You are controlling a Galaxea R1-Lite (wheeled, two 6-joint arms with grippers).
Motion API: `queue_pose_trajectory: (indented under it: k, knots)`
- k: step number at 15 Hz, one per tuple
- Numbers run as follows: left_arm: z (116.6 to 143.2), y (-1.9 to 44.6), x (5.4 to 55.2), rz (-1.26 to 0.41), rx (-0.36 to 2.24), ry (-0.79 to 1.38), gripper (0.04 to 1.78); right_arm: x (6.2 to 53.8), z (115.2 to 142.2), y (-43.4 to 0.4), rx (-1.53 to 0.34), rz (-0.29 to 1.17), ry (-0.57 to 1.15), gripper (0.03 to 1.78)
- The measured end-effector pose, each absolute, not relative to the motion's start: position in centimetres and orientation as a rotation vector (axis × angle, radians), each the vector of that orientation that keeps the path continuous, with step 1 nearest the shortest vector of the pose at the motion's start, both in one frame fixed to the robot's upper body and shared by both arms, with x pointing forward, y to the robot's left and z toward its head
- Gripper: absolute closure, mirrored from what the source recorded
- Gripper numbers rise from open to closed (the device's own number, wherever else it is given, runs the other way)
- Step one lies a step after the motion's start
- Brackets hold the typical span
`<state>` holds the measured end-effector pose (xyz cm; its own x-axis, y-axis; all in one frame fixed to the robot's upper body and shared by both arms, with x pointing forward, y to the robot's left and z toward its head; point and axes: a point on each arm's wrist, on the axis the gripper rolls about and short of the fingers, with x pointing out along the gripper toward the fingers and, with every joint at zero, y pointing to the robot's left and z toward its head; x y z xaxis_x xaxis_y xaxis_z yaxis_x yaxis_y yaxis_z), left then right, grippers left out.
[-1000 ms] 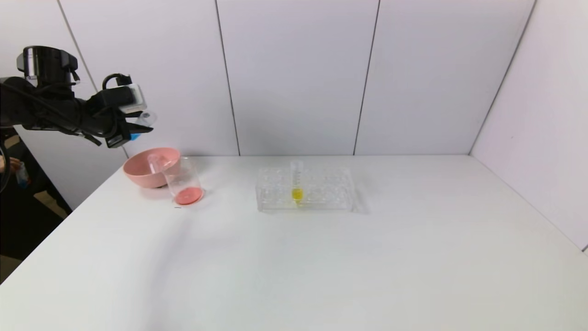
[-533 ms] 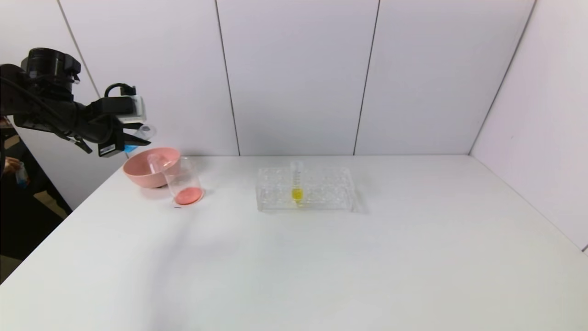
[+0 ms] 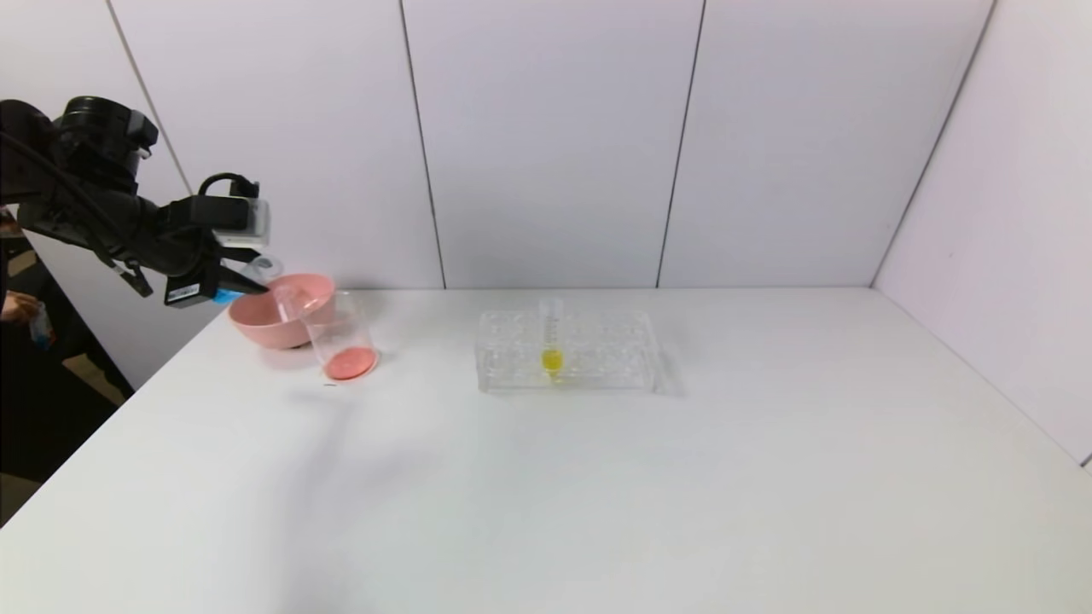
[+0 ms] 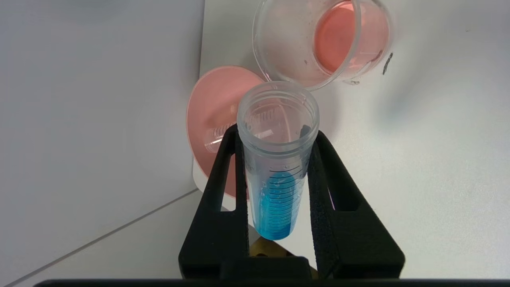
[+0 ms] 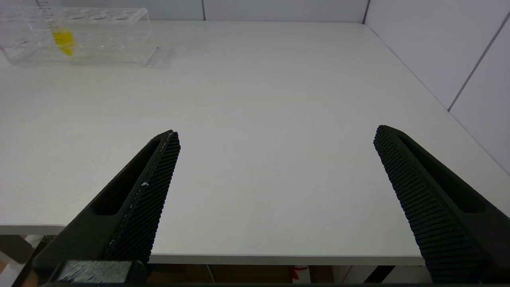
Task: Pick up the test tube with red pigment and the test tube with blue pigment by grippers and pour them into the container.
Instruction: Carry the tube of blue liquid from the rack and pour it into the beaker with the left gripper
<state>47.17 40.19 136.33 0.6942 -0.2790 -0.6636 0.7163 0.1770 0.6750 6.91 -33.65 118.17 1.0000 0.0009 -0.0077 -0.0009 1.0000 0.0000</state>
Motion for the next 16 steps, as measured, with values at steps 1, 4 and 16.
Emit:
queue_pose_trajectory:
  k: [1, 4, 16]
  knots:
    - [136.2, 40.0, 47.2, -0.735, 1.205, 0.47, 1.37, 6.9, 118.2, -33.7, 0.0, 0.001, 0.008, 0.04]
    - [136.1, 39.7, 47.2, -0.731, 1.225, 0.512, 1.37, 6.9, 118.2, -33.7, 0.0, 0.001, 0.008, 0.04]
    - [135.1, 39.0, 47.9, -0.729, 1.273, 0.577, 1.37, 6.9, 118.2, -33.7, 0.0, 0.001, 0.008, 0.04]
